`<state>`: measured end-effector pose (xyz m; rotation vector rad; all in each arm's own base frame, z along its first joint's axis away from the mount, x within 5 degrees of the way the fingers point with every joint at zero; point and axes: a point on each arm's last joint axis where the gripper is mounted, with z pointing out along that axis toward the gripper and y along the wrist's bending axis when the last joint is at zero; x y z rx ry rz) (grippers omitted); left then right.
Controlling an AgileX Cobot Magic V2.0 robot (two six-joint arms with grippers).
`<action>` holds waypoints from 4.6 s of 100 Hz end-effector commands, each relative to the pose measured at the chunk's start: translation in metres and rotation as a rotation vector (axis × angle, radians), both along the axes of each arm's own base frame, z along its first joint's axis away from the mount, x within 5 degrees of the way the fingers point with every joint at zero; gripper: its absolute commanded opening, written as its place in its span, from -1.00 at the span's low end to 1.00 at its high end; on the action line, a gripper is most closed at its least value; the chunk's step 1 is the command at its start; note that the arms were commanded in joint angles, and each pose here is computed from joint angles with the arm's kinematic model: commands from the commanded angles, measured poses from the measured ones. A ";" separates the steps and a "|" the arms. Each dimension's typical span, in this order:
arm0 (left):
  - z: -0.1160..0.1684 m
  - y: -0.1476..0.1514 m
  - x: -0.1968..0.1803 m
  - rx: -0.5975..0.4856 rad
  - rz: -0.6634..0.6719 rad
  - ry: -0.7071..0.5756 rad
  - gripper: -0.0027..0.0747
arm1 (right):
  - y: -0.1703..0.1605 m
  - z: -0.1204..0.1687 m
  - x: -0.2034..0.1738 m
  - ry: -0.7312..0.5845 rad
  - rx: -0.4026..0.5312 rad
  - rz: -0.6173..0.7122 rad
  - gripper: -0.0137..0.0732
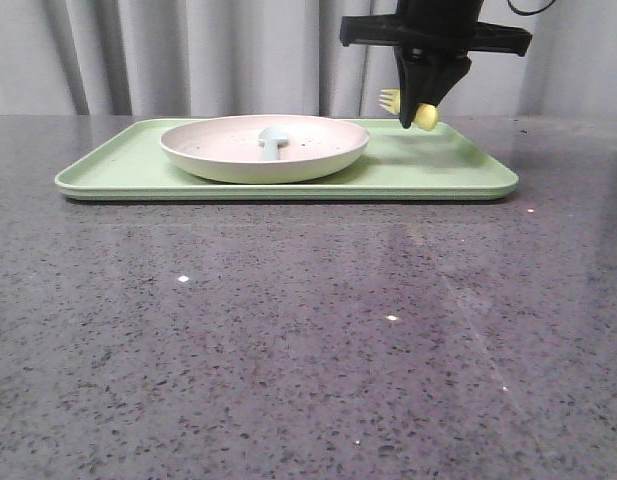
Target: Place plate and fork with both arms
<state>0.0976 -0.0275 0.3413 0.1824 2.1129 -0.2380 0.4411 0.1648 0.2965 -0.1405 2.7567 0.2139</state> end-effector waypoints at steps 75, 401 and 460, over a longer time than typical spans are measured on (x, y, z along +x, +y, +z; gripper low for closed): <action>0.014 -0.002 0.002 -0.046 -0.001 -0.084 -0.26 | -0.015 0.016 -0.007 0.004 -0.122 -0.009 -0.79; 0.020 -0.002 0.006 -0.110 0.030 -0.153 -0.98 | -0.139 0.072 -0.358 -0.733 0.152 -0.002 -0.84; -0.004 0.006 -0.028 -0.163 0.029 -0.290 -0.98 | -0.166 0.040 -0.429 -0.937 0.192 -0.018 -0.84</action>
